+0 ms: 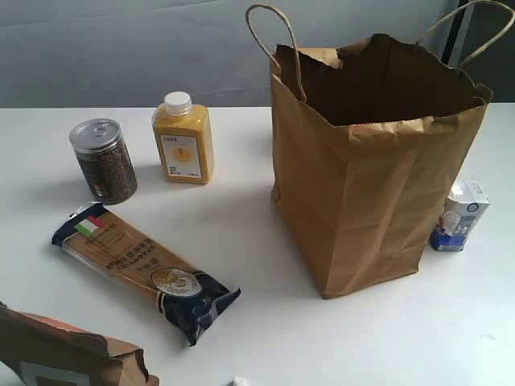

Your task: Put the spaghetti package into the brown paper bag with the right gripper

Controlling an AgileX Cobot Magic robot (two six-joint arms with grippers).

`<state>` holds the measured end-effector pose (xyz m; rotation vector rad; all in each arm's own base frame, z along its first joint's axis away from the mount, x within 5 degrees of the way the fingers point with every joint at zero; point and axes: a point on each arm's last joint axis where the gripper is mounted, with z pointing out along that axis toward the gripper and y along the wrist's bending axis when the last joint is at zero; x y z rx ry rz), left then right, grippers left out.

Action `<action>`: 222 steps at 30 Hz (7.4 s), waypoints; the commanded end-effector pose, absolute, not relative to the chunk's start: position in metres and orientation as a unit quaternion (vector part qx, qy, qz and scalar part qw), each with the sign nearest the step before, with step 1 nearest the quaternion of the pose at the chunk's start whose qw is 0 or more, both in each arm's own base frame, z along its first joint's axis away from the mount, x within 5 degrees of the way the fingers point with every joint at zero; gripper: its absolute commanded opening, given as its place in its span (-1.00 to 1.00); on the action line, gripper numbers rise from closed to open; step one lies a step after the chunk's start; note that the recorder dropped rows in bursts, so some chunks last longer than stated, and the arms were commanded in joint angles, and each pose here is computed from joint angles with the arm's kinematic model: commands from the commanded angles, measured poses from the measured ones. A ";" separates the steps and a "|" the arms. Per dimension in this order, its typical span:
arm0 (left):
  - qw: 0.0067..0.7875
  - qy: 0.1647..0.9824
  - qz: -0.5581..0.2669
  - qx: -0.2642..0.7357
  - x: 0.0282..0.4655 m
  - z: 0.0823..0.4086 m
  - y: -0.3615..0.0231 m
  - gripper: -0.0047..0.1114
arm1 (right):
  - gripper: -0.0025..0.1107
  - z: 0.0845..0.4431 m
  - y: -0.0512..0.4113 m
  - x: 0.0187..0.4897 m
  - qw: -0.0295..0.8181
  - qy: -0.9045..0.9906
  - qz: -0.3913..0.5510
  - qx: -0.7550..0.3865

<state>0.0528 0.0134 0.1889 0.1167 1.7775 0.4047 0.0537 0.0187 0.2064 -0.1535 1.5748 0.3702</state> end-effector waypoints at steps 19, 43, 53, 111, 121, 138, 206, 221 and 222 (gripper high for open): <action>0.612 0.771 0.171 0.049 0.053 0.188 0.013 -0.92 | -0.96 0.285 0.035 0.054 0.668 0.684 0.266 -0.125; 0.612 0.771 0.171 0.049 0.053 0.188 0.013 -0.92 | -0.96 0.323 0.353 0.210 0.160 0.805 0.257 -0.511; 0.612 0.771 0.171 0.049 0.053 0.188 0.013 -0.92 | -0.20 0.245 0.419 0.221 0.055 0.821 0.215 -0.527; 0.612 0.771 0.171 0.049 0.053 0.188 0.013 -0.92 | 0.54 0.202 0.494 0.188 0.146 0.771 0.167 -0.597; 0.612 0.771 0.171 0.049 0.053 0.188 0.013 -0.92 | 0.54 0.141 0.494 0.195 0.108 0.765 0.100 -0.627; 0.612 0.771 0.171 0.049 0.053 0.188 0.013 -0.92 | -0.95 0.121 0.485 0.203 0.069 0.780 0.071 -0.618; 0.612 0.771 0.171 0.049 0.053 0.188 0.013 -0.92 | -0.96 0.420 0.316 0.240 0.578 0.671 0.098 -0.454; 0.612 0.771 0.171 0.049 0.053 0.188 0.013 -0.92 | -0.96 0.320 0.289 0.267 0.500 0.738 0.103 -0.442; 0.612 0.771 0.171 0.049 0.053 0.188 0.013 -0.92 | -0.96 0.315 0.289 0.267 0.495 0.740 0.104 -0.443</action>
